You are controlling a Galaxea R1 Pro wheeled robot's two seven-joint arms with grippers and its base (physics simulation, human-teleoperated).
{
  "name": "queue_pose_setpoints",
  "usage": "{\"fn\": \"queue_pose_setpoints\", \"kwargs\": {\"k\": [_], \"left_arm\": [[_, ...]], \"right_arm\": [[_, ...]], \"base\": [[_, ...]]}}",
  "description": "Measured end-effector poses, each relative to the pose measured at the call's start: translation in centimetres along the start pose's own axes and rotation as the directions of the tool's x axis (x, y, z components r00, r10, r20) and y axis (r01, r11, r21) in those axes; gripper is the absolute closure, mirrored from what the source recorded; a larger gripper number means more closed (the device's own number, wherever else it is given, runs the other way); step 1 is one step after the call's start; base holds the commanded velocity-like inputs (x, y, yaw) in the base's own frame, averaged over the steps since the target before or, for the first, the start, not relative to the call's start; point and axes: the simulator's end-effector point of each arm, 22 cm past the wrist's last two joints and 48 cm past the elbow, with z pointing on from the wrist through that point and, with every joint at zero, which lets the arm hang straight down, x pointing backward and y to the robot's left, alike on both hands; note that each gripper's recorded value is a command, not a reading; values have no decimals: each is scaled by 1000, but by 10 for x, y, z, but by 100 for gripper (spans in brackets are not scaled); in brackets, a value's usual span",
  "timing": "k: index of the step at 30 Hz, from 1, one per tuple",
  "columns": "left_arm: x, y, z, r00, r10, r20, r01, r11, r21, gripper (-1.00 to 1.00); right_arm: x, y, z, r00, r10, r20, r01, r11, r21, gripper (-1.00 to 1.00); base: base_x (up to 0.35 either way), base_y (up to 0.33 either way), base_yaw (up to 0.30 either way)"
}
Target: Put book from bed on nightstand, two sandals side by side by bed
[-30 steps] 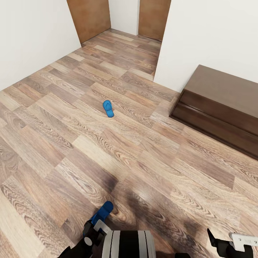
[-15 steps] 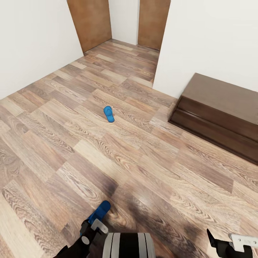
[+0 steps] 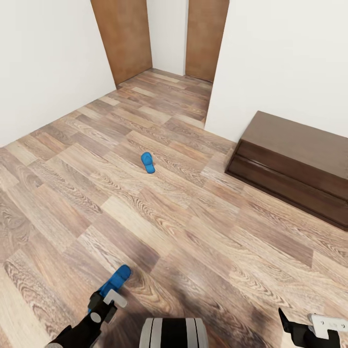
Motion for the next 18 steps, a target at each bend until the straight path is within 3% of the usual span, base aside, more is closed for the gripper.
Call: {"fn": "queue_pose_setpoints", "kwargs": {"k": [6, 9, 12, 18], "left_arm": [[4, 59, -2, 1000, -21, -1, 21, 997, -73, 100], [-10, 109, -3, 998, -53, 17, 55, 990, -133, 100], [-28, 140, -7, 997, -70, 41, 76, 983, -169, 100], [-56, 173, -16, 994, -89, 68, 101, 975, -198, 100]], "right_arm": [[-9, -1, -3, 1000, 7, 23, -7, 1000, -1, -100], [-13, -1, -5, 999, 10, 34, -10, 1000, -1, -100], [-17, -1, -7, 999, 13, 46, -13, 1000, -2, -100], [-26, -1, -11, 997, 18, 69, -18, 1000, -4, -100]], "base": [[0, 0, 0], [0, 0, 0], [0, 0, 0], [0, 0, 0]]}}
